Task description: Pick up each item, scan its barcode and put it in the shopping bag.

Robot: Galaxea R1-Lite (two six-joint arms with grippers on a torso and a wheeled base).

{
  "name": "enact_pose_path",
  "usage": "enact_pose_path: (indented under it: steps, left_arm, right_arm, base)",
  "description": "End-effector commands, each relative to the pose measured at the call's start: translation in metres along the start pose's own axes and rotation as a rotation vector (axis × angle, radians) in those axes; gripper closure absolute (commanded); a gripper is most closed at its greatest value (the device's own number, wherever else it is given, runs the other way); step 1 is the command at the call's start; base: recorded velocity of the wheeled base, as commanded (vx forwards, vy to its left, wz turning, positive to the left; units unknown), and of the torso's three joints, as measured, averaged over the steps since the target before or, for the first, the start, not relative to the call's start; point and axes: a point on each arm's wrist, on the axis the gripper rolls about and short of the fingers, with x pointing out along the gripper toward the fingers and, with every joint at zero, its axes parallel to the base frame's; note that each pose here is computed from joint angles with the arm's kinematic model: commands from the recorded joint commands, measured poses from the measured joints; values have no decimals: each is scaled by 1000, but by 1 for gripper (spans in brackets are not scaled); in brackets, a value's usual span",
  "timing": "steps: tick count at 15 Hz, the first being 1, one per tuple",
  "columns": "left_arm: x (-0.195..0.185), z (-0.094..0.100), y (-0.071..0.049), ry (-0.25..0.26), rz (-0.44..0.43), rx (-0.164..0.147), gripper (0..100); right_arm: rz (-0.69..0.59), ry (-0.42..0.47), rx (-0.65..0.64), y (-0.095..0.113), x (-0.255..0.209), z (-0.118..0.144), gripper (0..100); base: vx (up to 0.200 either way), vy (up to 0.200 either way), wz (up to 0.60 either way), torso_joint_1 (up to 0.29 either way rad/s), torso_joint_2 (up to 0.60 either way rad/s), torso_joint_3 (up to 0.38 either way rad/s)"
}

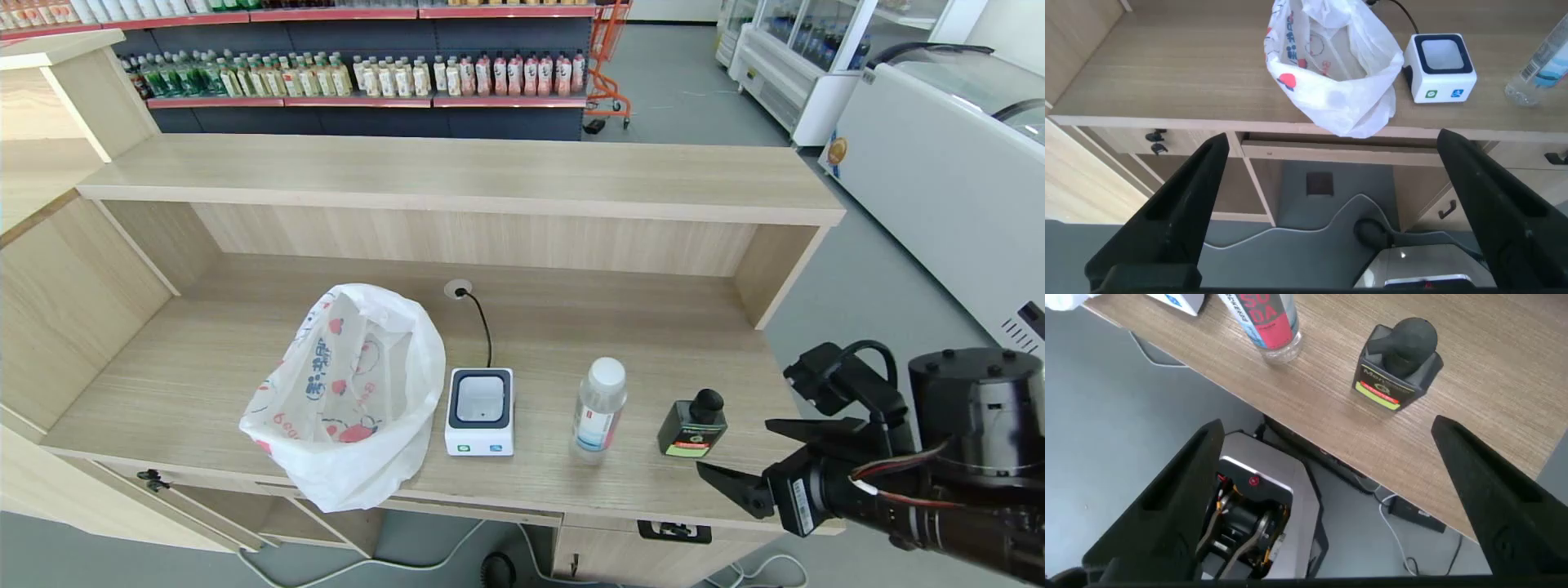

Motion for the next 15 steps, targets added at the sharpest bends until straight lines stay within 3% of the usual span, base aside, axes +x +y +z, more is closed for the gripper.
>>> enact_pose_path:
  steps: [1, 8, 15]
  left_arm:
    - [0, 0, 0, 0, 0, 0, 0]
    - [0, 0, 0, 0, 1, 0, 0]
    - [0, 0, 0, 0, 1, 0, 0]
  right_arm:
    - [13, 52, 12, 5, 32, -11, 0]
    - [90, -62, 24, 34, 92, -11, 0]
    - [86, -108, 16, 38, 122, -10, 0]
  base:
    - [0, 0, 0, 0, 0, 0]
    - [0, 0, 0, 0, 0, 0]
    - [0, 0, 0, 0, 0, 0]
